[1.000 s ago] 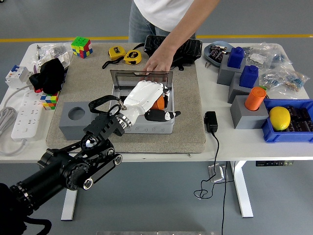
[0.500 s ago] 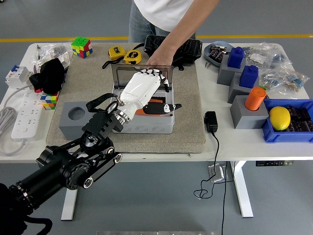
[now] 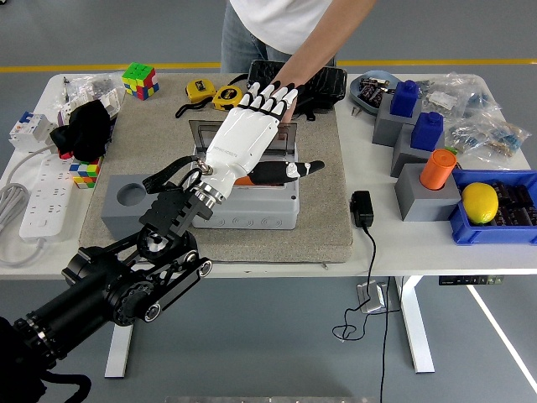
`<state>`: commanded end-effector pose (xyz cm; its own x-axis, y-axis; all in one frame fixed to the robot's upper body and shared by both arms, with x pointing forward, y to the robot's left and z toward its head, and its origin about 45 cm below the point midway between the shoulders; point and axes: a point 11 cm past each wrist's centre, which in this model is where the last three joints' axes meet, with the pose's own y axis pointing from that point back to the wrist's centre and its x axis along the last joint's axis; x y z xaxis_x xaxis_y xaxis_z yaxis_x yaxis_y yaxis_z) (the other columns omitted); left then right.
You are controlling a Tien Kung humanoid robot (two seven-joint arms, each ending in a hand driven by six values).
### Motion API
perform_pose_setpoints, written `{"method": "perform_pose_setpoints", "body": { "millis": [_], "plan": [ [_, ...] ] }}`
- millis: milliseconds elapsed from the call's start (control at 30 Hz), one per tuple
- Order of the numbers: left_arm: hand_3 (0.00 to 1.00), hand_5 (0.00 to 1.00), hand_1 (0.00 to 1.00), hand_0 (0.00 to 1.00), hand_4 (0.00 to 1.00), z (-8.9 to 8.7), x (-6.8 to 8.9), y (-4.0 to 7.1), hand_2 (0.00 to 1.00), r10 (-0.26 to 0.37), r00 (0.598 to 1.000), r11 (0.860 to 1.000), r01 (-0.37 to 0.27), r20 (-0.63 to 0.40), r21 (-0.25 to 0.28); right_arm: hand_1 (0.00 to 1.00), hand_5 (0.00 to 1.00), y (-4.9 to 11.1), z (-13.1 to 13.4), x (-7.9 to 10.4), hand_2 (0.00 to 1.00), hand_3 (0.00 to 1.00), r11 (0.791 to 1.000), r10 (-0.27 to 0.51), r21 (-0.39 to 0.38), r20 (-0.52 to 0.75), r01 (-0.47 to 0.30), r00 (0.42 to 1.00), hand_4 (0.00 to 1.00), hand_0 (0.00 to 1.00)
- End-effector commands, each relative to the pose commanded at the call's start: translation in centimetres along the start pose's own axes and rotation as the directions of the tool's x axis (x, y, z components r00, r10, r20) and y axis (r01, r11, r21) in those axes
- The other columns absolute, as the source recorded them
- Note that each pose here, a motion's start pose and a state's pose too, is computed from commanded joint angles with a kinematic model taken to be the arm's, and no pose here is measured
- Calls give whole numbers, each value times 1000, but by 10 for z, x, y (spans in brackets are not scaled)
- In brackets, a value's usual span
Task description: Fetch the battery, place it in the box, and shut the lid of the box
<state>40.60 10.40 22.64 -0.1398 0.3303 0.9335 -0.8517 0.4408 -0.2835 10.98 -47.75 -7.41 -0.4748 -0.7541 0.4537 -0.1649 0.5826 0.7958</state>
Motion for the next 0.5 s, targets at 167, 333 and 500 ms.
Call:
{"method": "perform_pose_setpoints", "body": {
  "millis": [167,333,500],
  "plan": [
    [998,998,998,998,998,-1,4,-2,998,-9,999,1000,9,-40,9,915,998,0,0,-1,838,897,1000,0,1,2,0,1000,998,995],
    [998,998,998,998,998,-7,8,0,998,-50,988,997,59,-149,55,915,998,0,0,0,838,896,1000,0,-2,5,0,1000,998,995],
    [990,998,998,998,998,-13,13,5,998,-67,971,990,93,-228,105,915,998,0,1,-2,837,896,1000,-2,-2,10,2,1000,998,995]
  ]
}}
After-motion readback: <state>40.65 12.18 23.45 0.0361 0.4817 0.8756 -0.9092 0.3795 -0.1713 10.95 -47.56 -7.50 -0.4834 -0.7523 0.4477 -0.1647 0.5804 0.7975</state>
